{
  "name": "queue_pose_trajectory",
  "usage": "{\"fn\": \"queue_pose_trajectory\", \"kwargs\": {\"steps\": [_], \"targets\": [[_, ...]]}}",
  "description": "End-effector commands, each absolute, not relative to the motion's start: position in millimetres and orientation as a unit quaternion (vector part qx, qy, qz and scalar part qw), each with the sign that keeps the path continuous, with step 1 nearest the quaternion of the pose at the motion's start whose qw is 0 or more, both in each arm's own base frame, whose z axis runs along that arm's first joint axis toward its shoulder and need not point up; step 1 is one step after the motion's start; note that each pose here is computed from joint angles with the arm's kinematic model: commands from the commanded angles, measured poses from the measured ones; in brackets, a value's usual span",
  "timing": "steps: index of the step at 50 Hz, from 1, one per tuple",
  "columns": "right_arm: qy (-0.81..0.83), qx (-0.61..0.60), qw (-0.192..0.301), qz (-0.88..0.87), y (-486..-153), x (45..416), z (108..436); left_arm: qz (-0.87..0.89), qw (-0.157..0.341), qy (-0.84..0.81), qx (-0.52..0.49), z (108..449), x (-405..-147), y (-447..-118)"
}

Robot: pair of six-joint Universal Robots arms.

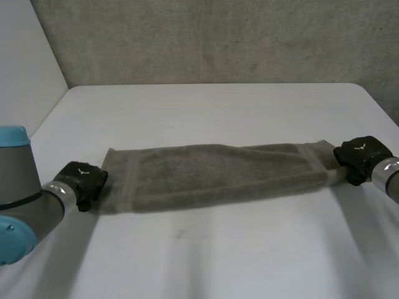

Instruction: Fold the towel.

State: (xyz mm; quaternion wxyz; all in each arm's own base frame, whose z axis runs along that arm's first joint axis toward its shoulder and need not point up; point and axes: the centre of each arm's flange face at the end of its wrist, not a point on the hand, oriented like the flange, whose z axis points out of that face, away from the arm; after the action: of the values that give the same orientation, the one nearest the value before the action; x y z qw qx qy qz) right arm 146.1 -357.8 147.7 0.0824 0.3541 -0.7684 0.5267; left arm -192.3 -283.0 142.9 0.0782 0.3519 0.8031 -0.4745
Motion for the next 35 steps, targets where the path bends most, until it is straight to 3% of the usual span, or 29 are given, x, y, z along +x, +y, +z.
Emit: {"fn": "queue_pose_trajectory", "kwargs": {"steps": [1, 11, 13, 20, 25, 27, 28, 30, 31, 32, 33, 35], "targets": [[-0.769, 0.364, 0.105, 0.514, -347, 132, 153, -0.482, 0.073, 0.797, 0.358, 156, -194, -261], [-0.781, 0.348, 0.153, 0.495, -359, 89, 157, -0.509, 0.067, 0.777, 0.364, 181, -202, -240], [-0.783, 0.339, 0.182, 0.489, -366, 68, 167, -0.520, 0.077, 0.773, 0.354, 189, -199, -242], [-0.765, 0.336, 0.215, 0.505, -377, 56, 194, -0.547, 0.093, 0.764, 0.330, 207, -187, -250], [-0.728, 0.352, 0.193, 0.556, -379, 101, 222, -0.558, 0.097, 0.758, 0.322, 213, -184, -255], [-0.702, 0.358, 0.149, 0.597, -371, 149, 240, -0.568, 0.095, 0.751, 0.322, 218, -187, -255], [-0.702, 0.358, 0.149, 0.597, -371, 149, 240, -0.568, 0.095, 0.751, 0.322, 218, -187, -255], [-0.670, 0.389, 0.093, 0.625, -350, 209, 249, -0.581, 0.086, 0.746, 0.314, 223, -192, -257], [-0.670, 0.390, 0.092, 0.625, -350, 209, 249, -0.581, 0.086, 0.746, 0.314, 223, -192, -257], [-0.645, 0.417, 0.060, 0.638, -334, 246, 251, -0.590, 0.079, 0.743, 0.305, 227, -193, -258], [-0.645, 0.417, 0.060, 0.638, -333, 246, 251, -0.590, 0.079, 0.743, 0.305, 227, -193, -258], [-0.597, 0.472, -0.002, 0.649, -293, 314, 242, -0.605, 0.063, 0.742, 0.284, 233, -196, -260]]}}
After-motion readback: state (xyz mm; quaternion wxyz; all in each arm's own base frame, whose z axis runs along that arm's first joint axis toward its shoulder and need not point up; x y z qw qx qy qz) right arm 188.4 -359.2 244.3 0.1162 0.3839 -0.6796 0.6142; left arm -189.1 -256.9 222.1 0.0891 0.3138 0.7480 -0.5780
